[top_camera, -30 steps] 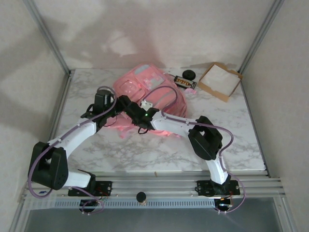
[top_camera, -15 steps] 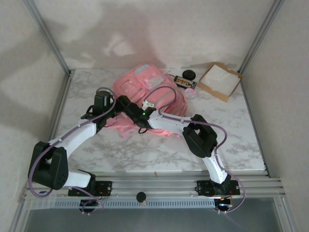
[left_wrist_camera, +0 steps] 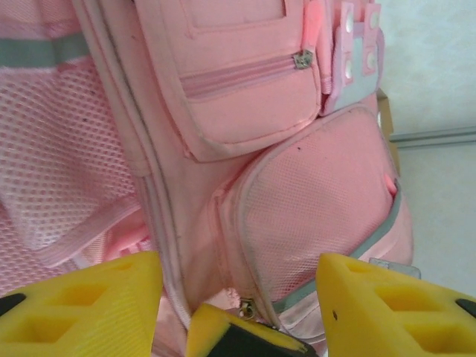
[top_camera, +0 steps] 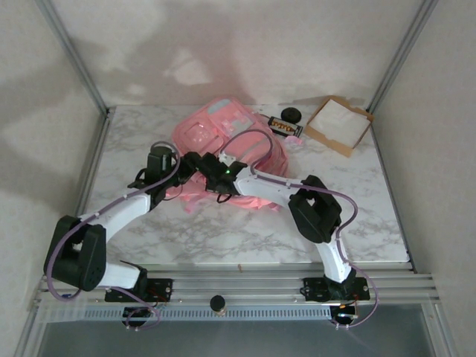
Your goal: Pack books, pencil case, and school supplies into a backpack
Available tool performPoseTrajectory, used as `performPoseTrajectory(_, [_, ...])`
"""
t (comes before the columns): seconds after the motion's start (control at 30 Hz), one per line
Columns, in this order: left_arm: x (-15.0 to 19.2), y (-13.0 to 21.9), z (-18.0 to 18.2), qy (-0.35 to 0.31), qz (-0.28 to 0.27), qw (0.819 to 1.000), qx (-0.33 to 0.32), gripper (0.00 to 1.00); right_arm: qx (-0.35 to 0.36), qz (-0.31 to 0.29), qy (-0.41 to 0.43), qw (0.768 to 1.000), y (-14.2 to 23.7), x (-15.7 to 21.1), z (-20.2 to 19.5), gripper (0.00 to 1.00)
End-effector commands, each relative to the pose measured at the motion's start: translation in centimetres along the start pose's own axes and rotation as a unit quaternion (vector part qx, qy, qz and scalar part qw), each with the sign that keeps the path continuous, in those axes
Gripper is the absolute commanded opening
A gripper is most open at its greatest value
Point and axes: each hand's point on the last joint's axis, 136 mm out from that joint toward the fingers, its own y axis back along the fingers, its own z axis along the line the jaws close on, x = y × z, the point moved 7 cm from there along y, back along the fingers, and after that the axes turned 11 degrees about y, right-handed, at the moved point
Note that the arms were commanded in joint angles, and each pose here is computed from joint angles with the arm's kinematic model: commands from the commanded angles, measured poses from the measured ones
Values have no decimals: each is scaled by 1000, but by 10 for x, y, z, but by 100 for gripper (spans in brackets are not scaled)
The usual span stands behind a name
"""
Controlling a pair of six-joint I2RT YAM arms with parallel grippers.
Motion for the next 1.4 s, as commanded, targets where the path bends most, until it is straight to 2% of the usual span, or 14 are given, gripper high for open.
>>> performPoseTrajectory(0.0, [11, -13, -7, 28, 28, 999, 34, 57, -66, -10, 19, 998, 27, -21, 3, 0])
performPoseTrajectory(0.27, [29, -39, -14, 54, 55, 996, 49, 54, -87, 33, 55, 994, 49, -22, -14, 0])
performPoseTrajectory(0.4, [33, -49, -12, 70, 62, 994, 54, 48, -98, 28, 71, 992, 52, -19, -18, 0])
performPoseTrajectory(0.57, [37, -58, -20, 81, 72, 992, 67, 46, -113, 29, 90, 989, 52, -16, -18, 0])
performPoseTrajectory(0.73, [38, -66, -22, 104, 76, 990, 63, 39, -127, 27, 99, 986, 52, -13, -19, 0])
performPoseTrajectory(0.8, [38, -62, -22, 117, 62, 989, 66, 34, -128, 26, 103, 986, 50, -13, -20, 0])
performPoseTrajectory(0.93, [38, -72, -16, 124, 55, 990, 32, 36, -137, 21, 109, 984, 50, -16, -17, 0])
performPoseTrajectory(0.97, [38, -76, -15, 132, 59, 989, 34, 33, -137, 23, 110, 984, 50, -16, -17, 0])
performPoseTrajectory(1.03, [41, -81, -14, 149, 67, 985, 48, 20, -135, 29, 109, 984, 47, -16, -18, 0])
performPoseTrajectory(1.07, [40, -82, -16, 156, 66, 984, 55, 17, -133, 33, 110, 985, 45, -16, -18, 0])
performPoseTrajectory(1.13, [37, -82, -17, 152, 53, 986, 50, 14, -127, 38, 110, 985, 45, -15, -19, 0])
performPoseTrajectory(1.2, [30, -82, -11, 147, 30, 988, 25, 3, -119, 41, 107, 986, 47, -14, -22, 0])
performPoseTrajectory(1.23, [28, -82, -8, 150, 23, 988, 21, 0, -117, 43, 105, 987, 48, -14, -24, 0])
performPoseTrajectory(1.37, [23, -85, -3, 151, 24, 988, 19, 0, -96, 64, 89, 989, 48, -11, -41, 0])
